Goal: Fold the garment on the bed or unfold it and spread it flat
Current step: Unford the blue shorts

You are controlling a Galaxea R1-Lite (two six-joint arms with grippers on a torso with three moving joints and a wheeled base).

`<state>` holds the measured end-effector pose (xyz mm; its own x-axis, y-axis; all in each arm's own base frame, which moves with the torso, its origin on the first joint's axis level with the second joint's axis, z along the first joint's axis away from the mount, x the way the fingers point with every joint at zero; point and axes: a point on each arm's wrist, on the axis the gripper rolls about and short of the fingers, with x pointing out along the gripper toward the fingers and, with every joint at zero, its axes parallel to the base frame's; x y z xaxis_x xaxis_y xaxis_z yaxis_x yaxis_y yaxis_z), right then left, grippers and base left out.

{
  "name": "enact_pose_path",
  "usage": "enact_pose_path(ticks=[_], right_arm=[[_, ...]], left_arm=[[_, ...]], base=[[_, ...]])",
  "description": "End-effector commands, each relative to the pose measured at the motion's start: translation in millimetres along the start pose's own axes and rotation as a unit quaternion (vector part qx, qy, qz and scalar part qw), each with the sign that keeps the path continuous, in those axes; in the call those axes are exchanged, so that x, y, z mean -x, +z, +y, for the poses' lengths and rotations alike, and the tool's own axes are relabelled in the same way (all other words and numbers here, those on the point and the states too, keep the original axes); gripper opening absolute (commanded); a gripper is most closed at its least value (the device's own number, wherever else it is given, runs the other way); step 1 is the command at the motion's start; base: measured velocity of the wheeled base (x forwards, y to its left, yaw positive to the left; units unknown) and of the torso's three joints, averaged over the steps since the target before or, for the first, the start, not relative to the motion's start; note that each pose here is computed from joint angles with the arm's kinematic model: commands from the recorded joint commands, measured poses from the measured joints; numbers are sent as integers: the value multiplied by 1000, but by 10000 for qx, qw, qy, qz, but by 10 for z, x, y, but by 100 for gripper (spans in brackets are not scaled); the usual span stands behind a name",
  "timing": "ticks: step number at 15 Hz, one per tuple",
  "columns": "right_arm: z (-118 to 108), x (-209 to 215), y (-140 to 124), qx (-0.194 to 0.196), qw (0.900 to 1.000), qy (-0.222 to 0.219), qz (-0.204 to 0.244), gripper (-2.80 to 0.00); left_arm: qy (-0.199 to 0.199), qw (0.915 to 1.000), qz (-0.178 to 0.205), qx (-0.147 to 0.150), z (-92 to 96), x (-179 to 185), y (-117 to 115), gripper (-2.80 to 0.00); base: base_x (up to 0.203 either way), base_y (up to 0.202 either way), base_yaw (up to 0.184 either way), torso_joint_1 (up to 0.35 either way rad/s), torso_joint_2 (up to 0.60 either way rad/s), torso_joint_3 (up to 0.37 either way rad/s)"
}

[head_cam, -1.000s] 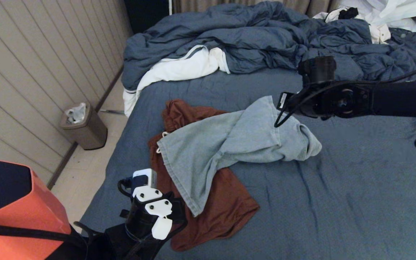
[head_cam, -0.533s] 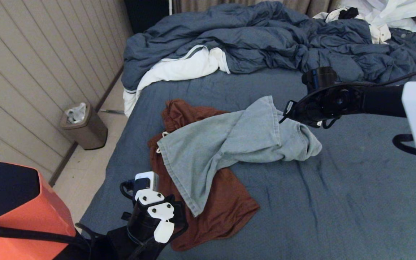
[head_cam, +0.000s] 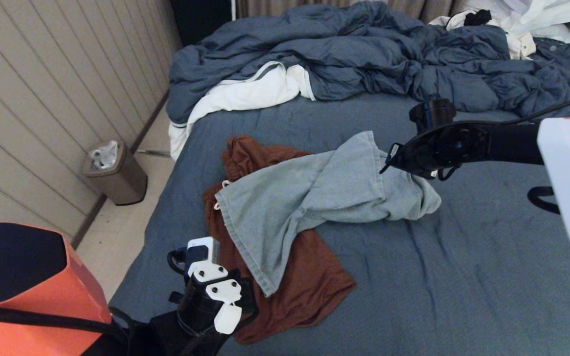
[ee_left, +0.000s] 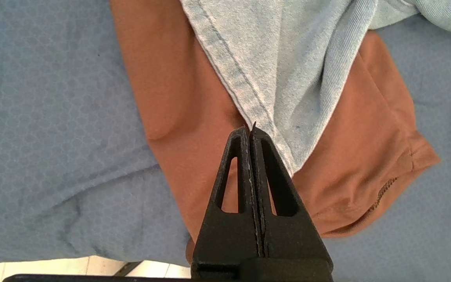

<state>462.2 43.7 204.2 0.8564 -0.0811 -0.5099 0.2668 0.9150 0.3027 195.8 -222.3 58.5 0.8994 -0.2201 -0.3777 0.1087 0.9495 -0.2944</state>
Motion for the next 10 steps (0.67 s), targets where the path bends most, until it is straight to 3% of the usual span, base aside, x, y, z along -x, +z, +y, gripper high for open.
enact_pose_path(ticks=[1,2,10], right_arm=[[-5,-42,-31,-10,10000,-13,49,-280],[-11,-43,-28,-22,10000,-12,50,0],[-26,-143,-87,-107,9997,144,194,0]], left_arm=[[9,10000,-21,26,0,-4,-2,-280],[9,10000,-21,27,0,-4,-2,-280],[10,10000,-6,20,-1,-12,-11,-280]], base=[[0,0,0,0,0,0],[0,0,0,0,0,0],[0,0,0,0,0,0]])
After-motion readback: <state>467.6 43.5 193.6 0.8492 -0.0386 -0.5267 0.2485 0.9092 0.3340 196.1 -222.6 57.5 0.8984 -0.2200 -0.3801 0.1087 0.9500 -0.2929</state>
